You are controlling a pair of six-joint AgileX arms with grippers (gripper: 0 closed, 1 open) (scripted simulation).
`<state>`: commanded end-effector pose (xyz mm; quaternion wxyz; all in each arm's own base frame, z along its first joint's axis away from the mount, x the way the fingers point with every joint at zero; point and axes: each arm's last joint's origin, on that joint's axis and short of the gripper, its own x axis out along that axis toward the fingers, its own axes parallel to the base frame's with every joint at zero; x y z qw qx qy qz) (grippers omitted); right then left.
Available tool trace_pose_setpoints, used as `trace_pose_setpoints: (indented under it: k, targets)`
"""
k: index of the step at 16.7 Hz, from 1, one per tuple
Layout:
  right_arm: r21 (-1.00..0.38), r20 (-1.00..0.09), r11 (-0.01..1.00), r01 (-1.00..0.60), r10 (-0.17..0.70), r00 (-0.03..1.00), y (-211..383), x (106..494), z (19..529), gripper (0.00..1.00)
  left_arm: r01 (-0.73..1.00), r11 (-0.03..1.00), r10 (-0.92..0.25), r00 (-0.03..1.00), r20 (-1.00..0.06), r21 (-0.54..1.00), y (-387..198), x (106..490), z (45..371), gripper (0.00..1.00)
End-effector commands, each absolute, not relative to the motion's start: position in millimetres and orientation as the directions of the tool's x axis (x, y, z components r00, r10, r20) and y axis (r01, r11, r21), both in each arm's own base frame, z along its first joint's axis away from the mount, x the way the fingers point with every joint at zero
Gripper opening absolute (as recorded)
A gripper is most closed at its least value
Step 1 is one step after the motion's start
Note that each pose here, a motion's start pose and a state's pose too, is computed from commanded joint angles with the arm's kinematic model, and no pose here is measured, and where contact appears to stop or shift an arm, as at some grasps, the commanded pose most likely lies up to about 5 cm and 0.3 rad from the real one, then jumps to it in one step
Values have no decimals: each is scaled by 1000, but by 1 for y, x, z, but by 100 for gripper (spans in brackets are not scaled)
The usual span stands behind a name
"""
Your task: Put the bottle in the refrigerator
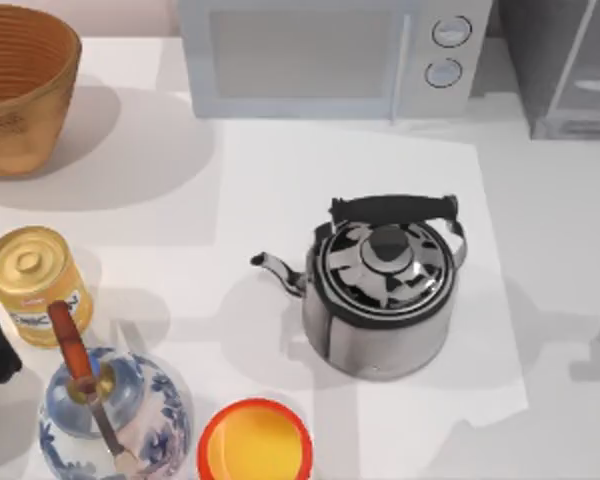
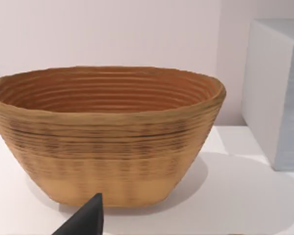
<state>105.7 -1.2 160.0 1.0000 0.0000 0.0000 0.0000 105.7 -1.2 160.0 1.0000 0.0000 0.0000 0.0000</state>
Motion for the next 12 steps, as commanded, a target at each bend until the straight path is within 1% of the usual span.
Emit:
trace_pose_setpoints:
  k: [7, 12]
  targets:
    - [0, 0, 1000, 1, -1, 1000, -2, 107, 165, 1, 0, 1000, 0, 1000, 0, 0, -1, 106, 160, 100]
    - [-4, 17, 1000, -7, 7, 1000, -4, 123, 201, 1, 0, 1000, 0, 1000, 0, 0, -1, 106, 160, 100]
